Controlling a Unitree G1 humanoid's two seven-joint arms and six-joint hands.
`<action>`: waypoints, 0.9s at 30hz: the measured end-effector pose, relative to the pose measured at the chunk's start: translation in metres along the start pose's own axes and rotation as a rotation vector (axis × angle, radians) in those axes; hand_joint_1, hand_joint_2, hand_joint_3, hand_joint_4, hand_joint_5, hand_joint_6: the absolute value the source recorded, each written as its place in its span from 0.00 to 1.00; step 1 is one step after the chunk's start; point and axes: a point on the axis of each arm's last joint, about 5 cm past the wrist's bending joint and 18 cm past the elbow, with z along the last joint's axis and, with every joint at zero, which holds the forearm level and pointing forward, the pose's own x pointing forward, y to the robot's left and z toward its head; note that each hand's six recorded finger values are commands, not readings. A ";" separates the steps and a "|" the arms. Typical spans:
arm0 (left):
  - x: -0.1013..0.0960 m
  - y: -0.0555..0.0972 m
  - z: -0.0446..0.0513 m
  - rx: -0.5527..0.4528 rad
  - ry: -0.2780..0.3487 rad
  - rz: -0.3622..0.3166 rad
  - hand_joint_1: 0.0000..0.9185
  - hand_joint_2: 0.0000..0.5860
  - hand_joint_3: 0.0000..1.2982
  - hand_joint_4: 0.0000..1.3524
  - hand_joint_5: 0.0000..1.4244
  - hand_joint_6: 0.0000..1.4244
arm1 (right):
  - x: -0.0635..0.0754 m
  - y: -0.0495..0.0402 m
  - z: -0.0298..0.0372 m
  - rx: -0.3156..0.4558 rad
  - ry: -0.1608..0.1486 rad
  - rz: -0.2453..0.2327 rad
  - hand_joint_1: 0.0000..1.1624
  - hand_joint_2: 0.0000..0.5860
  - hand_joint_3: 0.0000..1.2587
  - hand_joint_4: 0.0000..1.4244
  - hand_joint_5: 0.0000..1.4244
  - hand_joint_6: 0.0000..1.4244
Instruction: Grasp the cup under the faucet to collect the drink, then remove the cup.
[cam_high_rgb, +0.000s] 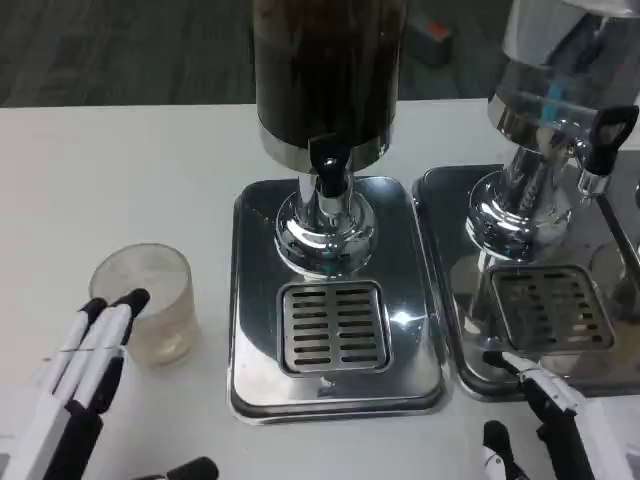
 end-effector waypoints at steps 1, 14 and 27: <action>0.002 0.001 -0.0016 -0.004 0.003 0.013 0.01 0.08 0.00 0.00 0.03 0.16 | 0.001 -0.0004 0.0000 0.006 0.000 -0.004 0.67 0.90 0.20 0.15 0.20 0.39; 0.035 0.008 -0.0171 -0.043 0.028 0.165 0.09 0.02 0.00 0.00 0.10 0.26 | 0.009 -0.0003 0.0038 0.049 -0.012 -0.025 0.66 0.90 0.22 0.19 0.23 0.40; 0.078 0.021 -0.0383 -0.116 0.069 0.170 0.11 0.00 0.00 0.00 0.14 0.30 | 0.015 0.0015 0.0087 0.080 -0.026 -0.031 0.65 0.89 0.23 0.21 0.25 0.41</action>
